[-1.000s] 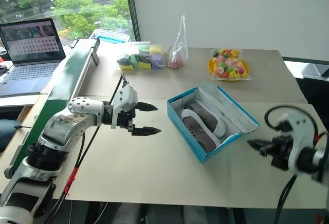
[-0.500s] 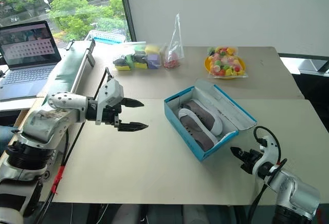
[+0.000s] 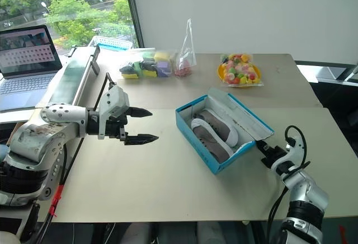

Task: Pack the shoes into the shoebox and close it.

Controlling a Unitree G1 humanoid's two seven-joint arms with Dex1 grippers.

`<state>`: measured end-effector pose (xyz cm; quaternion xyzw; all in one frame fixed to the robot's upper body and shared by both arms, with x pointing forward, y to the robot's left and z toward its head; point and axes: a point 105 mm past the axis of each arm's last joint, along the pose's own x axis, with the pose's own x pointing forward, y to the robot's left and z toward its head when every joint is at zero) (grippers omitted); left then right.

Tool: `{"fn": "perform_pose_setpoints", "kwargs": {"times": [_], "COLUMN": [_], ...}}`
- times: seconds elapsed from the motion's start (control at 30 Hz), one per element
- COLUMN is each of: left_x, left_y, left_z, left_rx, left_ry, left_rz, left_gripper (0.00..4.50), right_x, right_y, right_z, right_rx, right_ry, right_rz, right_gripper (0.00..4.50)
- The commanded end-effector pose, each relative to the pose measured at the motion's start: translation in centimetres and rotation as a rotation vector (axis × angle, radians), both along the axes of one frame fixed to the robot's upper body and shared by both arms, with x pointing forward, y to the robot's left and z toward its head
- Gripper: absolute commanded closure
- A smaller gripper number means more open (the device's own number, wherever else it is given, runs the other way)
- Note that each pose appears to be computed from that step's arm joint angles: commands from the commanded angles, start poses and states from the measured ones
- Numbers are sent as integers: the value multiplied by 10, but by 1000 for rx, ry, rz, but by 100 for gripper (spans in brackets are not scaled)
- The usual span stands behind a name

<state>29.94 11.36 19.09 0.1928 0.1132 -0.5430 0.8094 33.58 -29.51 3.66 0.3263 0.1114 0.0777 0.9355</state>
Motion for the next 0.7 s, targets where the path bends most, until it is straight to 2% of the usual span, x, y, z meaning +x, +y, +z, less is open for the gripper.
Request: {"fn": "perform_pose_setpoints", "kwargs": {"times": [0.03, 0.17, 0.37, 0.6, 0.7], "left_x": [-5, -9, -11, -8, -8], "left_y": [-4, -6, -6, -10, -13], "left_z": [13, 16, 17, 20, 21], "left_rx": [-5, -11, 0, 23, 20], "left_ry": [-41, -26, -10, -39, -44], "left_rz": [-19, -34, -47, -72, -84], "left_gripper": [0, 0, 0, 0, 0], "right_x": [12, 18, 24, 22, 16], "right_y": [9, 11, 15, 10, 11], "right_z": [-3, 1, 51, 103, 134], "right_rx": [125, 159, 199, 165, 152], "right_ry": [-49, -129, -412, -543, -621], "right_rz": [-8, -15, 24, 74, 121], "right_gripper": [449, 449, 449, 449, 449]}}
